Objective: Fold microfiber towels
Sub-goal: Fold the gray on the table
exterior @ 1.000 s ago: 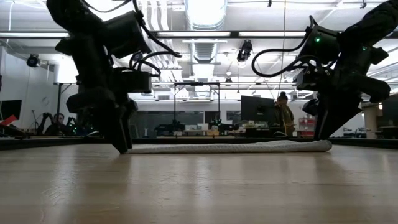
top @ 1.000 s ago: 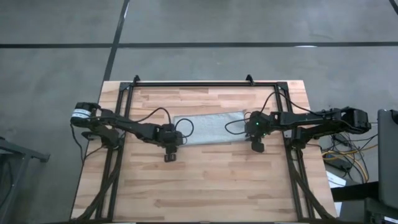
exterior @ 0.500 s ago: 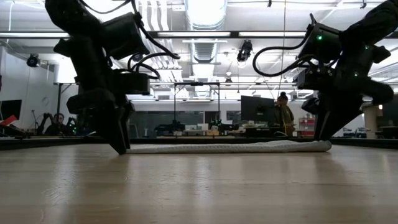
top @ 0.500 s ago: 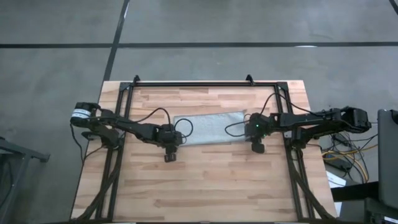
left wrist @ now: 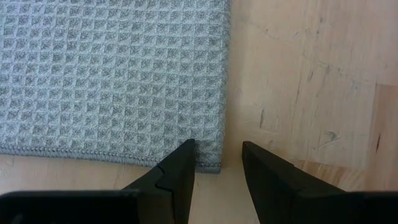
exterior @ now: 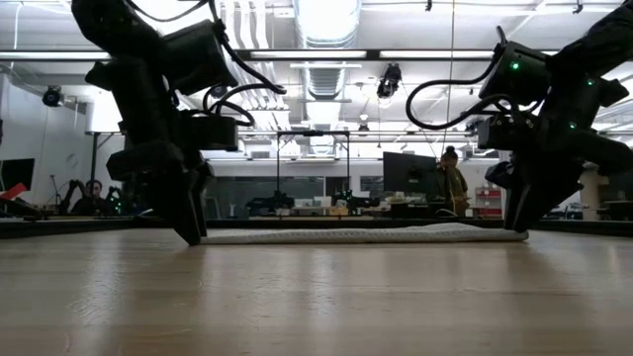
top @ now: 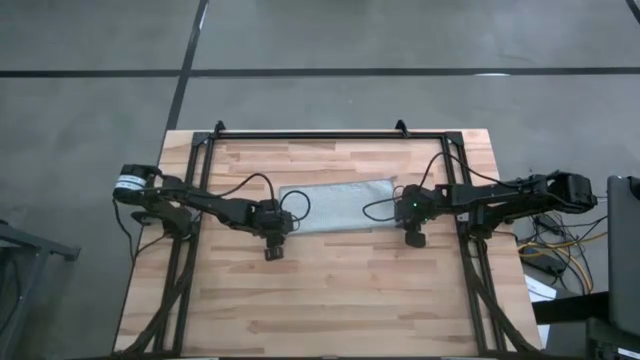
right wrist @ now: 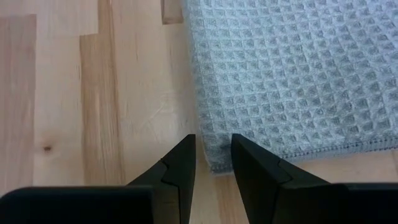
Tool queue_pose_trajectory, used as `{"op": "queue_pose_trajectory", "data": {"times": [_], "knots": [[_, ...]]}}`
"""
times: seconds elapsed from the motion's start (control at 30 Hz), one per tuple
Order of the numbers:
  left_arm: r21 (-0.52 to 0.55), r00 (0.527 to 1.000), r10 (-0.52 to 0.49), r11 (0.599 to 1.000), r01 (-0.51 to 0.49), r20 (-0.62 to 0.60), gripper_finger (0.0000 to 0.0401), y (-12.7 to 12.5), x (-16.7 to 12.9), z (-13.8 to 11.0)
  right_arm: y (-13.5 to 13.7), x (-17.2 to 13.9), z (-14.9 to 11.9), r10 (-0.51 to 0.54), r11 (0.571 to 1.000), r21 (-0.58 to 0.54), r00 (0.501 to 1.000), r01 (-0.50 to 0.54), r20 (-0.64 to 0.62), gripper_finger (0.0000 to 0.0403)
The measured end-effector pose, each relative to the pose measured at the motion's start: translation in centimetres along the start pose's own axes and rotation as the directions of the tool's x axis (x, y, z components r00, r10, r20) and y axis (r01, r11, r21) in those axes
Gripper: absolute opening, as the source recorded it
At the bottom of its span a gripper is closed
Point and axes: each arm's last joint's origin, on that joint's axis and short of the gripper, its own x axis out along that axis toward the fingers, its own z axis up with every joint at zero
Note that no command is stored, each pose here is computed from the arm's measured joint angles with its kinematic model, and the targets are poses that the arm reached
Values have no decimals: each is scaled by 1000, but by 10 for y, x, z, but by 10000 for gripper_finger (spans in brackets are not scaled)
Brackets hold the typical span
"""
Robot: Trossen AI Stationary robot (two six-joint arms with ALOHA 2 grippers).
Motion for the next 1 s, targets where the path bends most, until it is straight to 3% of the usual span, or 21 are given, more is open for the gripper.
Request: {"op": "queue_pose_trajectory", "data": {"times": [0.23, 0.43, 0.63, 1.0], "knots": [[0, 1000, -1, 1000, 1, 0, 138, 0, -1, 1, 0, 2, 0, 0, 1000, 3, 1000, 0, -9, 100], [-29, 1000, 3, 1000, -3, -16, 131, 0, 0, -1, -2, 20, 4, 3, 1000, 12, 995, -2, -103, 98], [-85, 1000, 9, 996, -11, -28, 88, 1, -1, -2, -4, 35, 16, 9, 1000, 14, 987, -6, -161, 83], [-94, 999, 8, 995, -11, -31, 7, 1, -1, -2, -3, 24, 29, -4, 999, 40, 994, 9, -107, 51]]}}
